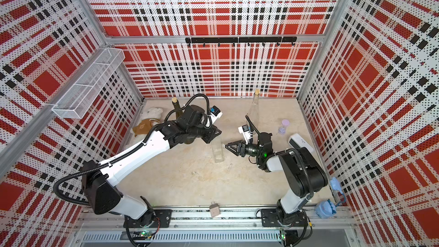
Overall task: Remove the label from the bottle
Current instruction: Tear open the label from the bottle, then place the bottle at the center of the board, then place the label at the center of the board.
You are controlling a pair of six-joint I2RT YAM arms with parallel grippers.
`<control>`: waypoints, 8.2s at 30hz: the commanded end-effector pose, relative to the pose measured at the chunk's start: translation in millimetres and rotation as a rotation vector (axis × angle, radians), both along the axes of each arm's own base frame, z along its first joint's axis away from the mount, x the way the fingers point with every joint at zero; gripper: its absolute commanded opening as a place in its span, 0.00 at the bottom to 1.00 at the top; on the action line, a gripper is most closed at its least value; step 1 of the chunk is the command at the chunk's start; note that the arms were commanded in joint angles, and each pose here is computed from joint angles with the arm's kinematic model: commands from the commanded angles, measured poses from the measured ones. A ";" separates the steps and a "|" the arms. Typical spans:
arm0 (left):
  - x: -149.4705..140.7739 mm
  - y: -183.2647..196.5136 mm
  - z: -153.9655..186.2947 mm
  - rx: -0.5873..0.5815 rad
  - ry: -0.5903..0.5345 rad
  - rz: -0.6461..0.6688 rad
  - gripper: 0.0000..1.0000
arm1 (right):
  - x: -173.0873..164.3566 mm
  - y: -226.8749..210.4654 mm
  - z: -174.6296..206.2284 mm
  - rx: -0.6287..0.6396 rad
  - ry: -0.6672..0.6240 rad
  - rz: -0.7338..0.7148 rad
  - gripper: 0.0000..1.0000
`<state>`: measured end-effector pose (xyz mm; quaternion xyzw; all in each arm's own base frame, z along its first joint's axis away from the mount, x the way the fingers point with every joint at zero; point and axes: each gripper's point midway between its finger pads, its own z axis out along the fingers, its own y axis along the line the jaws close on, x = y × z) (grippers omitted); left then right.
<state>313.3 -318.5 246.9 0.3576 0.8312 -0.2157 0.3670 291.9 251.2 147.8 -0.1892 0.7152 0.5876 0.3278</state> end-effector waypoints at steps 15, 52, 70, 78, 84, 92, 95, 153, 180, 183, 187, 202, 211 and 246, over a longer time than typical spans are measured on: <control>-6.0 5.2 -14.3 0.036 0.053 0.003 0.25 | -17.6 -6.0 4.3 -0.013 -0.035 0.008 0.32; -3.4 3.6 -14.1 0.036 0.053 0.008 0.25 | -17.5 3.7 1.5 -0.056 -0.041 0.030 0.13; -5.8 4.5 -17.4 0.045 0.062 -0.004 0.25 | -4.2 -22.3 -3.0 -0.139 -0.034 -0.105 0.00; -13.7 3.5 -17.6 0.041 0.076 -0.033 0.25 | 14.5 -29.1 -7.9 -0.227 -0.045 -0.181 0.00; -21.7 0.9 -18.4 0.041 0.090 -0.064 0.25 | 27.1 -33.6 -7.1 -0.262 -0.059 -0.235 0.00; -31.3 -2.6 -20.6 0.040 0.109 -0.101 0.26 | 48.0 -30.9 -3.7 -0.285 -0.071 -0.255 0.00; -33.7 -3.1 -19.1 0.036 0.108 -0.110 0.26 | 56.3 -29.8 -3.6 -0.294 -0.075 -0.261 0.00; 32.3 -2.5 -17.8 0.147 -0.041 0.108 0.22 | 11.1 -113.1 -2.6 -0.611 -0.006 -0.422 0.00; 122.3 -20.1 -18.9 0.108 -0.059 0.154 0.21 | 0.4 -117.5 -0.8 -0.631 0.010 -0.421 0.00; 135.6 -22.8 -19.3 0.098 -0.064 0.160 0.21 | 0.7 -117.6 -1.4 -0.631 0.015 -0.423 0.00; 150.1 -24.9 -19.8 0.082 -0.065 0.163 0.22 | 1.8 -119.4 -2.4 -0.640 0.014 -0.430 0.00; 156.9 -26.4 -6.5 0.063 -0.081 0.162 0.62 | 3.6 -119.9 -6.0 -0.644 0.023 -0.429 0.00; 142.9 -25.7 37.8 0.038 -0.156 0.156 0.79 | 1.7 -119.9 -5.0 -0.649 0.041 -0.422 0.00; 44.9 16.8 150.1 -0.100 -0.361 0.226 1.00 | -6.9 -135.4 -96.4 -0.829 0.427 -0.403 0.00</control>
